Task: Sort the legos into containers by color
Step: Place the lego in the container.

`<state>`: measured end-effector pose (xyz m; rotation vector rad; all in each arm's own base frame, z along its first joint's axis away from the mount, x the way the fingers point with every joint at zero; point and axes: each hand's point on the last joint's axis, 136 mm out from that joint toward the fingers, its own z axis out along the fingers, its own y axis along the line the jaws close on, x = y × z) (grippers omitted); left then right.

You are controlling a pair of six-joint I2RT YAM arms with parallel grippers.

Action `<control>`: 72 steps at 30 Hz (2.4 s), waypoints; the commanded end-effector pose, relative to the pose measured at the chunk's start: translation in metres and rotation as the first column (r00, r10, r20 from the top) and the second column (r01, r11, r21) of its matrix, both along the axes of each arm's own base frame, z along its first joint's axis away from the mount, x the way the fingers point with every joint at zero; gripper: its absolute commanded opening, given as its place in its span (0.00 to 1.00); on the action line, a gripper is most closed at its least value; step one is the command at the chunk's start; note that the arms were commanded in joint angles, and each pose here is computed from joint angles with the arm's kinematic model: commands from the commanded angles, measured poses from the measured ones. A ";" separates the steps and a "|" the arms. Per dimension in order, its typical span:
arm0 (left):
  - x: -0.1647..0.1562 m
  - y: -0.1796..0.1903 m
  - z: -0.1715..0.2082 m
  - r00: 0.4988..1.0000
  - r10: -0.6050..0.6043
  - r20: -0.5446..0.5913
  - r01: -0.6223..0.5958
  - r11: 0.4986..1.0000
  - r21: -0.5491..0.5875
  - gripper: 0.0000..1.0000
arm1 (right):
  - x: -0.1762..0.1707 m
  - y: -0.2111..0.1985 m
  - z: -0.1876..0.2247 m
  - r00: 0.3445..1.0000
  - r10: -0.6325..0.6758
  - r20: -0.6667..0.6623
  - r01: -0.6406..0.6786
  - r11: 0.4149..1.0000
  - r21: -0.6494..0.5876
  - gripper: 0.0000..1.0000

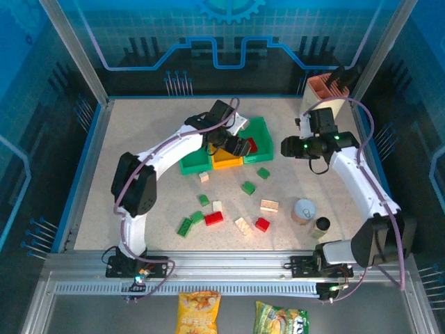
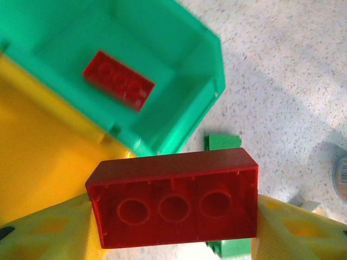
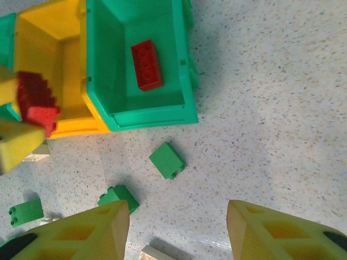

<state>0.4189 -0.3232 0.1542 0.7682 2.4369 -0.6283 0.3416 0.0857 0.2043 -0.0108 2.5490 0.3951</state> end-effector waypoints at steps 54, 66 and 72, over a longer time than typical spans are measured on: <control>0.079 -0.060 -0.040 0.881 -0.364 0.302 0.323 0.930 0.177 0.81 | -0.023 -0.012 0.005 0.999 0.004 -0.042 -0.004 1.000 0.004 0.49; 0.040 -0.043 0.005 0.967 -0.099 0.234 0.077 0.992 0.098 0.78 | -0.026 0.013 -0.006 0.996 0.059 -0.066 -0.059 0.998 0.008 0.49; 0.004 -0.009 0.001 0.985 0.149 0.085 -0.152 0.988 0.037 0.72 | -0.029 0.030 -0.020 0.992 0.088 -0.095 -0.087 0.996 0.007 0.49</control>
